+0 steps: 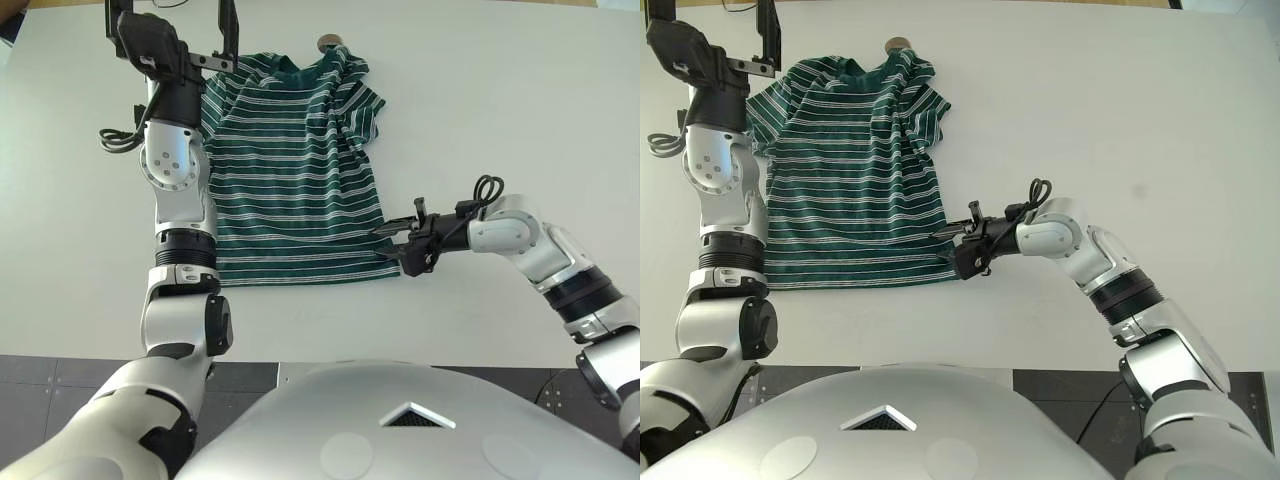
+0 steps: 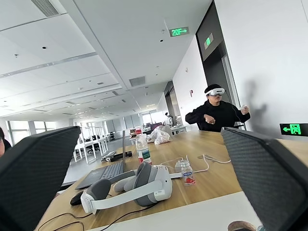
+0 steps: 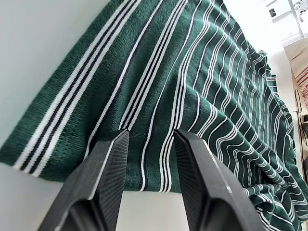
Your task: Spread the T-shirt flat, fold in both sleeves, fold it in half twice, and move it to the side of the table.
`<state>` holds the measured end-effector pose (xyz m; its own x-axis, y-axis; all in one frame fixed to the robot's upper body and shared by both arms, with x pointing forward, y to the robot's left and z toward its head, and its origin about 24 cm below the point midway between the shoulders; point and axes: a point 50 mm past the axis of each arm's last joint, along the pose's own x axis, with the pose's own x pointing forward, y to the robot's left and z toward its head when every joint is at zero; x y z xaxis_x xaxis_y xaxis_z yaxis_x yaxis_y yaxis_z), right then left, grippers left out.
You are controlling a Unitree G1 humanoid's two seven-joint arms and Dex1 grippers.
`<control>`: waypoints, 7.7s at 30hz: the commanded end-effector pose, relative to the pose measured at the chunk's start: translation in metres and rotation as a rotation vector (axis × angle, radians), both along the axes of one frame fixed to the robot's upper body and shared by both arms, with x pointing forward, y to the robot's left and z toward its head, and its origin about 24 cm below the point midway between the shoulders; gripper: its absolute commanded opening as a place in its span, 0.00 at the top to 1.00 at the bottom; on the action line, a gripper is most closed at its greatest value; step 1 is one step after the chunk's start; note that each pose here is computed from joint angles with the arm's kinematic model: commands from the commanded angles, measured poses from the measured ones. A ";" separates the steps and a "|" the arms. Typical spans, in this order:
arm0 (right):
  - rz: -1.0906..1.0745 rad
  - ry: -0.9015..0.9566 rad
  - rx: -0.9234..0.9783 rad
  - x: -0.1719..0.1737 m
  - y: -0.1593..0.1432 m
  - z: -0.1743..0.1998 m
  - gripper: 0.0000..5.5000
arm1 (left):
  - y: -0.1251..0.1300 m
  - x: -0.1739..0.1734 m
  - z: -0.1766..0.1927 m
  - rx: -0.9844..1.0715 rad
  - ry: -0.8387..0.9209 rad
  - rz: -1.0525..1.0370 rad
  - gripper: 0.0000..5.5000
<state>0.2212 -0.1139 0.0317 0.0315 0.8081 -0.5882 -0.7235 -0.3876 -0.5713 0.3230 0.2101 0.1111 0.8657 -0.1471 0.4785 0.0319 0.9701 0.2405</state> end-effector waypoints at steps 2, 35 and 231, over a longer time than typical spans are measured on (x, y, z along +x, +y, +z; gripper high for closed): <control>-0.033 0.262 -0.277 -0.033 -0.051 -0.027 0.68 | 0.001 0.005 0.006 0.008 0.003 -0.004 0.00; -0.465 0.523 0.468 0.003 -0.066 0.067 0.68 | 0.053 -0.061 -0.051 0.020 0.740 -0.350 0.00; -1.394 0.589 0.559 0.114 -0.140 0.025 0.97 | -0.031 -0.021 -0.017 -0.488 0.590 -0.673 0.54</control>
<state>0.3348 -0.2516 0.0486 0.7674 0.4528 -0.4540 -0.4732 0.8777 0.0756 0.2994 0.1783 0.0904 0.7932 -0.5921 0.1424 0.5920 0.6948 -0.4085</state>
